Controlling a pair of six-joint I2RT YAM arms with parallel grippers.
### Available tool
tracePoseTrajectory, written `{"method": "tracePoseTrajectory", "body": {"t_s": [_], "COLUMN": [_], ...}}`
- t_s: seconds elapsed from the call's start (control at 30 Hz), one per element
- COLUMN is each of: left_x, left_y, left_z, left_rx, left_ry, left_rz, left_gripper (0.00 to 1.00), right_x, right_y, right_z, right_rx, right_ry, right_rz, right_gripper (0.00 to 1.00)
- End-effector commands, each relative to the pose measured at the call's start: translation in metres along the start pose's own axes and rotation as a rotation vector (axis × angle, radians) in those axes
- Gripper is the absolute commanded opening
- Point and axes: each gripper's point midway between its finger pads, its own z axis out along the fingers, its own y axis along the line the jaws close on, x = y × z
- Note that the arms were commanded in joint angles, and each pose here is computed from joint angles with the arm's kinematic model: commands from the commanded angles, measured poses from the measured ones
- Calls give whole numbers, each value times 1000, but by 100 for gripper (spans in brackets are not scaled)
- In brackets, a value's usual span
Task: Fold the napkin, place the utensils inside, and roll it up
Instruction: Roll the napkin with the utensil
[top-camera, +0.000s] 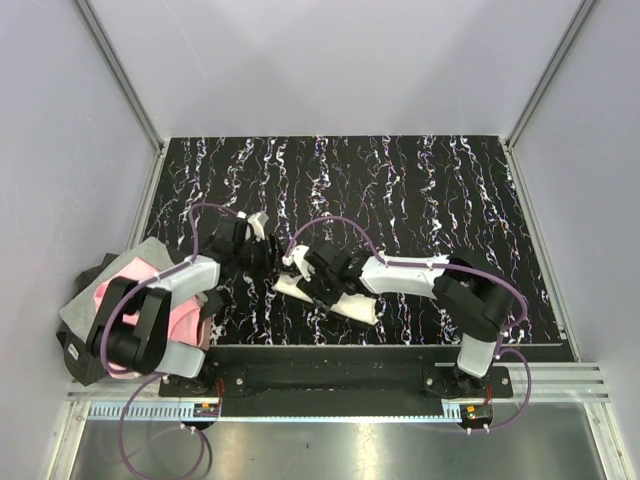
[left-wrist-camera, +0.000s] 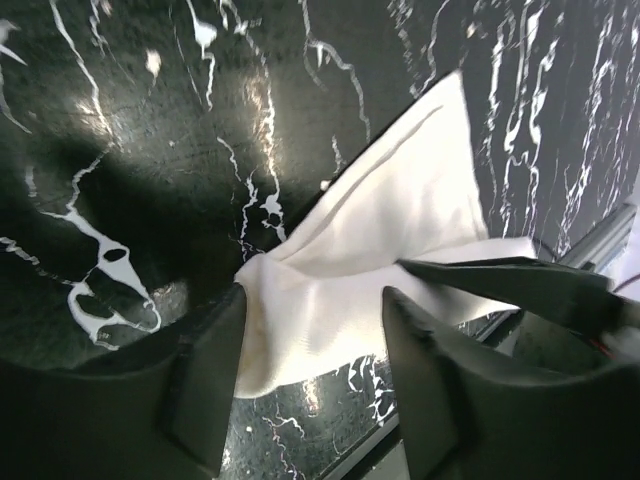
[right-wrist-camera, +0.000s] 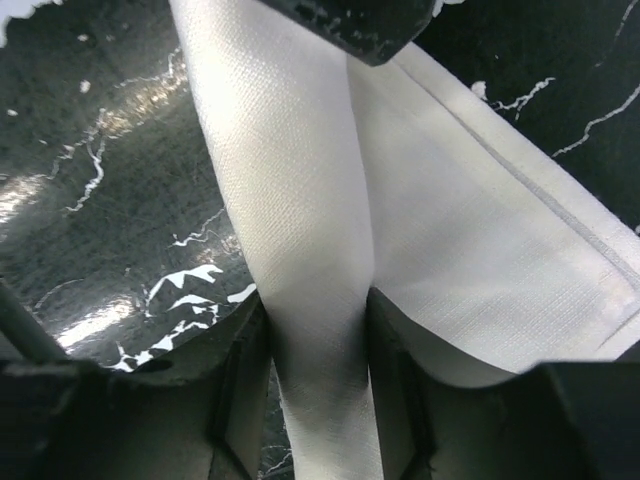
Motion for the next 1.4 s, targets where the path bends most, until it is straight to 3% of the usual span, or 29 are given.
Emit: {"method": "tracePoseTrajectory", "body": {"t_s": [0.0,0.23,0.5,1.0,1.1,1.13,1.23,1.37], "left_x": [-26,-21,-10,10,16,19,16,10], "left_y": [-13,-12,-2,9,12,14,20,25], "left_z": [-19,-31,-34,-22,-17,-15,-15,-14], "left_rx": [-18,-21,-31,-5,8,2,-43,-92], "left_ry": [-122,-175,-212,-192,-166,-157,-149,-130], "left_rz": [89,121,111,72,61,53,46,26], "left_gripper": [62,64,64,62,41,24,3,0], "right_x": [13,2,-3,-6,-10,-12,-24,-48], "right_y": [16,32,26,12,6,3,-17,-43], "right_z": [8,-1,0,9,9,8,4,-20], "right_rx": [-175,-482,-706,-837,-815,-799,-667,-482], "right_ry": [35,9,0,7,7,4,-30,-111], "right_rz": [93,228,344,442,471,473,469,422], "right_gripper": [43,42,41,44,47,48,59,68]}}
